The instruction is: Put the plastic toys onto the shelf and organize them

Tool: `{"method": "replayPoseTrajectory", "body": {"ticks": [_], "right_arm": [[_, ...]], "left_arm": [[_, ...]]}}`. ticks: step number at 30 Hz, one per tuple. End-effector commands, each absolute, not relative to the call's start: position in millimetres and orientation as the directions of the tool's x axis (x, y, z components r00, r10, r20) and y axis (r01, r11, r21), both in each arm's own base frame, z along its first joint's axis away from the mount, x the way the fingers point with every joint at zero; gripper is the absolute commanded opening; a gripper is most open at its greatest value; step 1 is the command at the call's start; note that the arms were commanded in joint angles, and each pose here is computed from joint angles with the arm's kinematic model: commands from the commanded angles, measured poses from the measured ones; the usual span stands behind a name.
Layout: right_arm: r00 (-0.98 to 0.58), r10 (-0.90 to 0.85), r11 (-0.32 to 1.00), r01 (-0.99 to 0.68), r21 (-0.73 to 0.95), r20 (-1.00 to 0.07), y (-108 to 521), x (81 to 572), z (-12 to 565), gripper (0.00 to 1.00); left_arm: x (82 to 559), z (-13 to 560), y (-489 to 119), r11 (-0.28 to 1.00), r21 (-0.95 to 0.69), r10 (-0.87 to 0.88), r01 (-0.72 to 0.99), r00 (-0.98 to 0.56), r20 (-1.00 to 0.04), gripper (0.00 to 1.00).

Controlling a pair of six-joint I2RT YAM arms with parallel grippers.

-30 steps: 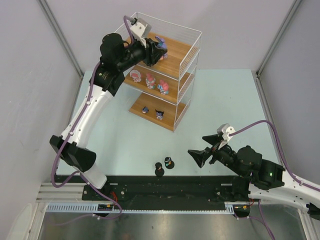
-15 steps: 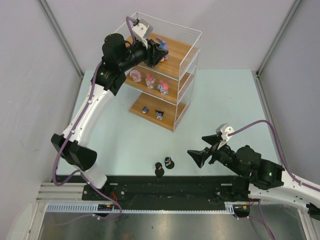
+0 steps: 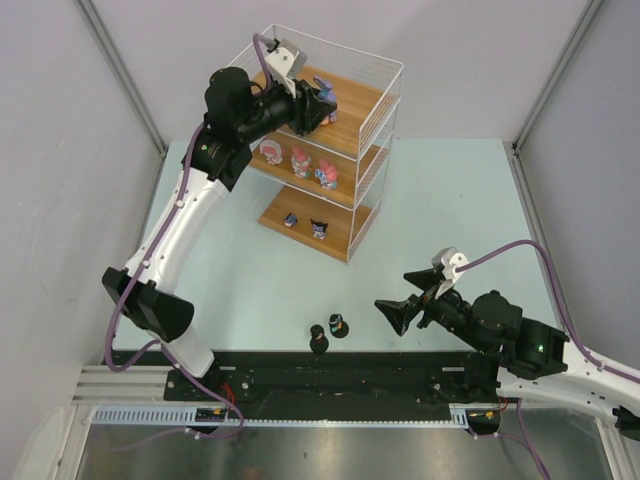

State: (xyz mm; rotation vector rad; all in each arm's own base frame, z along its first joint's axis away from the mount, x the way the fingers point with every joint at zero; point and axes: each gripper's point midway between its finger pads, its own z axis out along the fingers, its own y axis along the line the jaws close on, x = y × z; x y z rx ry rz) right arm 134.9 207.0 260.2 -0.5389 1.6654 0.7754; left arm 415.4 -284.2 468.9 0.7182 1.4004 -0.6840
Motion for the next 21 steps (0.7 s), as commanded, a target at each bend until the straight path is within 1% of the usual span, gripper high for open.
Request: {"method": "replayPoseTrajectory", "body": {"ticks": [1, 9, 12, 14, 15, 17, 18, 21], "right_arm": [[-0.222, 0.076, 0.672, -0.709, 0.214, -0.972, 207.3, 136.0, 268.7, 1.00], [-0.220, 0.076, 0.670, -0.711, 0.213, -0.972, 207.7, 135.7, 269.1, 1.00], [-0.221, 0.074, 0.668, -0.713, 0.213, -0.972, 208.3, 135.3, 268.7, 1.00], [-0.219, 0.075, 0.670, -0.711, 0.212, -0.973, 207.9, 135.9, 269.1, 1.00], [-0.220, 0.076, 0.671, -0.710, 0.213, -0.972, 207.5, 136.0, 269.1, 1.00], [-0.220, 0.076, 0.671, -0.710, 0.213, -0.972, 207.5, 136.0, 269.1, 1.00], [-0.220, 0.077, 0.670, -0.711, 0.214, -0.972, 207.8, 135.7, 269.4, 1.00], [-0.219, 0.074, 0.665, -0.716, 0.212, -0.973, 208.1, 135.0, 269.0, 1.00]], "left_arm": [[402.1, 477.7, -284.2, 0.576, 0.050, -0.003, 0.816, 0.063, -0.998, 0.00], [401.2, 472.5, -283.9, 0.573, 0.050, 0.010, 0.818, 0.054, -0.999, 0.01], [399.1, 473.3, -283.8, 0.568, 0.056, 0.011, 0.821, 0.060, -0.998, 0.07], [397.6, 470.0, -285.3, 0.554, 0.056, 0.013, 0.830, 0.059, -0.998, 0.21], [395.6, 472.8, -285.4, 0.550, 0.061, 0.007, 0.833, 0.069, -0.998, 0.30], [394.3, 471.6, -285.7, 0.546, 0.061, 0.005, 0.836, 0.070, -0.998, 0.37], [394.0, 473.0, -286.1, 0.543, 0.063, 0.001, 0.837, 0.074, -0.997, 0.44], [393.7, 473.3, -286.0, 0.543, 0.061, 0.000, 0.837, 0.073, -0.997, 0.53]]}}
